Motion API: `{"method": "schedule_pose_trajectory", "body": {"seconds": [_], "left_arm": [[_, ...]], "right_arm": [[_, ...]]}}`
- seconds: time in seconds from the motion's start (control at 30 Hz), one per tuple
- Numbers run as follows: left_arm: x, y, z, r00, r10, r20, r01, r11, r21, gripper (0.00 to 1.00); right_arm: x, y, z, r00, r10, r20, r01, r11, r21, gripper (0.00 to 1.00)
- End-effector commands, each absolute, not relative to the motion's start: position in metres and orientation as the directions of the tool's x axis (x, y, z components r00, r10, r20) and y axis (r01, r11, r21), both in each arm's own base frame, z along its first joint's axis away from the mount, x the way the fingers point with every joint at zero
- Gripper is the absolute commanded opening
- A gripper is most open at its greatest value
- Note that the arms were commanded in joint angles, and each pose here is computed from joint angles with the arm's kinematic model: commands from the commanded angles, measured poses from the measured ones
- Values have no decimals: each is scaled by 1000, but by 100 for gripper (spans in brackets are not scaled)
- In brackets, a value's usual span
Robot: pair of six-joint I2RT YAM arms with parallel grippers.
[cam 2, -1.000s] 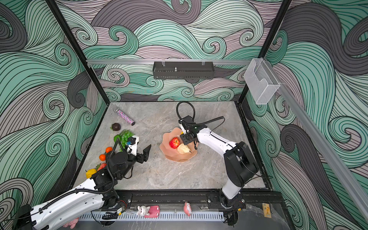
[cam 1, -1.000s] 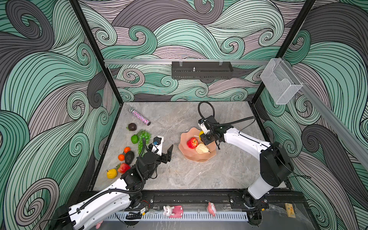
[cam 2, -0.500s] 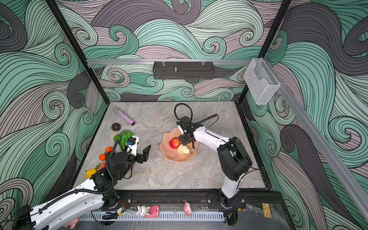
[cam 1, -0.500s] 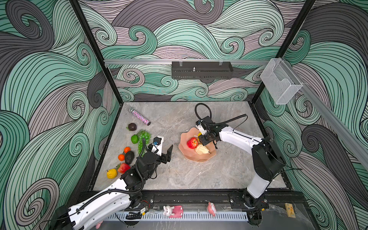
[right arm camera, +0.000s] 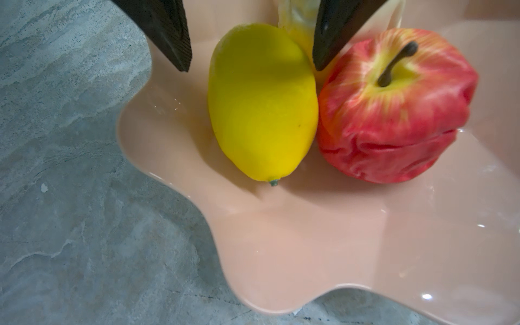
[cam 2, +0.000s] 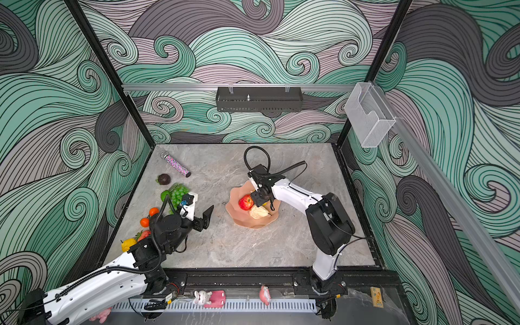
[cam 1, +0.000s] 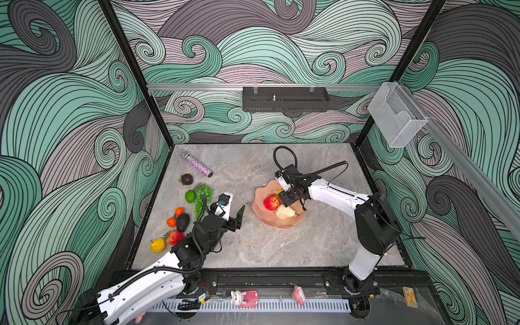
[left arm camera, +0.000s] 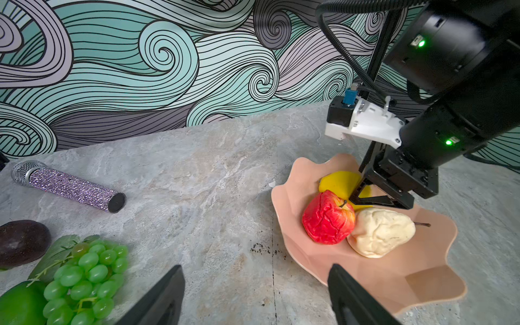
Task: Place and organize the fake fruits in the fruit bowl
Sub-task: 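Lower the lemon into the bowl with the right gripper while the left withdraws, then release the lemon beside the apple and raise the right gripper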
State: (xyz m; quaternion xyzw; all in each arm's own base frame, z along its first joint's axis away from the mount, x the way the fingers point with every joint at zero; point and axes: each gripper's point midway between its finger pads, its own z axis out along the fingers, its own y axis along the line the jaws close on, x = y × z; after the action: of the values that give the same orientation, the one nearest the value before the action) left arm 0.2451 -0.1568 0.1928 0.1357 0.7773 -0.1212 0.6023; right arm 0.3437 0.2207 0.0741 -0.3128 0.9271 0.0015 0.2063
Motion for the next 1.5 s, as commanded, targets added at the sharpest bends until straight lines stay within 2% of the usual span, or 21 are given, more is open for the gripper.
{"method": "schedule_pose_trajectory", "body": {"seconds": [0.0,0.1,0.13,0.23,0.5,0.7,0.97,1.1,1.2,1.27,1.37,1.43,1.47], "left_arm": [[246,-152,194,-231,69,-970,339,941,-14,82],[248,-148,193,-236,59,-970,314,949,-18,83],[249,-146,192,-241,49,-969,293,956,-24,87],[252,-144,191,-247,53,-968,272,962,-17,88],[263,-154,179,-334,66,-940,262,965,-25,87],[270,-152,171,-454,11,-891,188,979,-84,87],[268,-136,165,-638,-52,-768,26,996,-89,88],[269,-98,171,-669,-162,-726,-165,984,-68,88],[269,-59,169,-684,-258,-683,-324,945,-34,94],[271,-34,170,-671,-330,-664,-419,908,-27,94],[283,-10,171,-620,-450,-643,-512,853,-103,94],[300,-1,168,-581,-534,-614,-552,813,-185,94],[307,1,165,-567,-575,-589,-572,790,-221,94]], "right_arm": [[346,220,86,-717,-574,-396,-570,810,-142,70],[345,220,93,-716,-565,-410,-564,814,-137,70],[343,219,97,-722,-557,-410,-555,820,-137,70],[338,212,121,-765,-511,-392,-501,855,-136,71],[304,193,180,-759,-418,-498,-425,899,-107,77],[261,171,196,-744,-287,-603,-365,931,7,81],[219,147,185,-702,-93,-706,-310,933,185,87],[206,143,168,-695,-39,-718,-306,919,247,89],[200,139,154,-701,-8,-713,-290,917,274,90],[197,140,147,-703,5,-712,-293,909,296,90],[193,146,136,-698,13,-716,-320,889,329,91],[190,154,129,-680,-12,-733,-382,860,340,96],[191,153,125,-685,8,-728,-363,863,351,98]]}}
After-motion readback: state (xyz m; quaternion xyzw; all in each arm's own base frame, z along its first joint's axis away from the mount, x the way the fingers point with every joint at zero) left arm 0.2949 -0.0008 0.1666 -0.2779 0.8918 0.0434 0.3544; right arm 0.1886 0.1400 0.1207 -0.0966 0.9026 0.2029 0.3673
